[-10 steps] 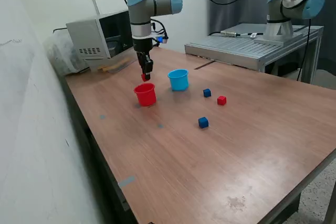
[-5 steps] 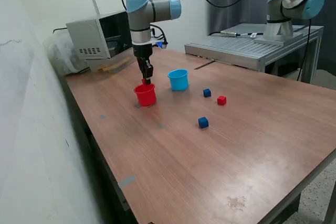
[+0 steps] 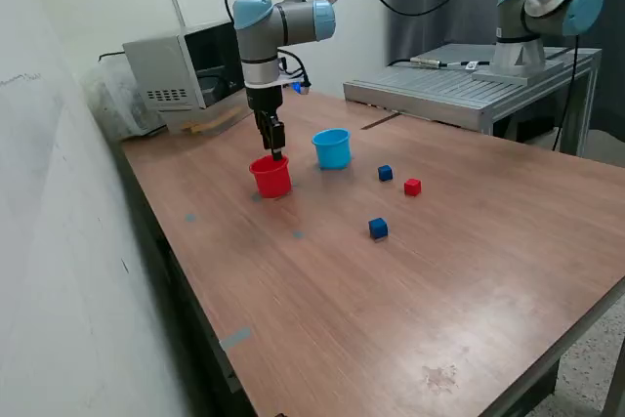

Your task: Place red objects in the red bin, and blue objects in the blue bin.

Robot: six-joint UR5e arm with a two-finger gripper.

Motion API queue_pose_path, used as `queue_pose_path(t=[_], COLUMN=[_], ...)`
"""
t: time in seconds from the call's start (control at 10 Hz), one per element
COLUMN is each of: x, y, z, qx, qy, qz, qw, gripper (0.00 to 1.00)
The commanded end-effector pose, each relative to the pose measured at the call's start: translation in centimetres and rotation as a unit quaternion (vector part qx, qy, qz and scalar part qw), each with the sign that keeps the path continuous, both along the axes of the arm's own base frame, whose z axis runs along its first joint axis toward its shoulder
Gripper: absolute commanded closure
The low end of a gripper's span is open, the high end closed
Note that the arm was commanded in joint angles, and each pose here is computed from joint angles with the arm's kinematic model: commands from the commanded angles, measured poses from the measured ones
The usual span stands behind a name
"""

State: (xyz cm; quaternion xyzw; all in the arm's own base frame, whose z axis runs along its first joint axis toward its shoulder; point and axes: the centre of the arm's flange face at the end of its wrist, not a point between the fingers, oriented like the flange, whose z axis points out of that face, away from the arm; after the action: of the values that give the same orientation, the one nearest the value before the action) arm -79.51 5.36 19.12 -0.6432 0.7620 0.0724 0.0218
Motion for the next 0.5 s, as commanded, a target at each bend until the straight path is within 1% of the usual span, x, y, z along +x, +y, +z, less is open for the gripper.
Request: queue_pose_path(t=[0.0,0.2,0.3,0.4], x=[-0.1,0.1,1.0,2.9], y=[0.1,-1.2,-2.5,-5.1], z=[0.1,1.0,4.2,7.5], qx=[0.001,0.001,0.001,0.002], qy=[0.002,0.003,0.018,0.028], qz=[0.000,0.007,0.013,0.027], qw=[1.0000,1.0000,0.9998,0.9992], gripper=[0.00,0.00,0.00,0.00])
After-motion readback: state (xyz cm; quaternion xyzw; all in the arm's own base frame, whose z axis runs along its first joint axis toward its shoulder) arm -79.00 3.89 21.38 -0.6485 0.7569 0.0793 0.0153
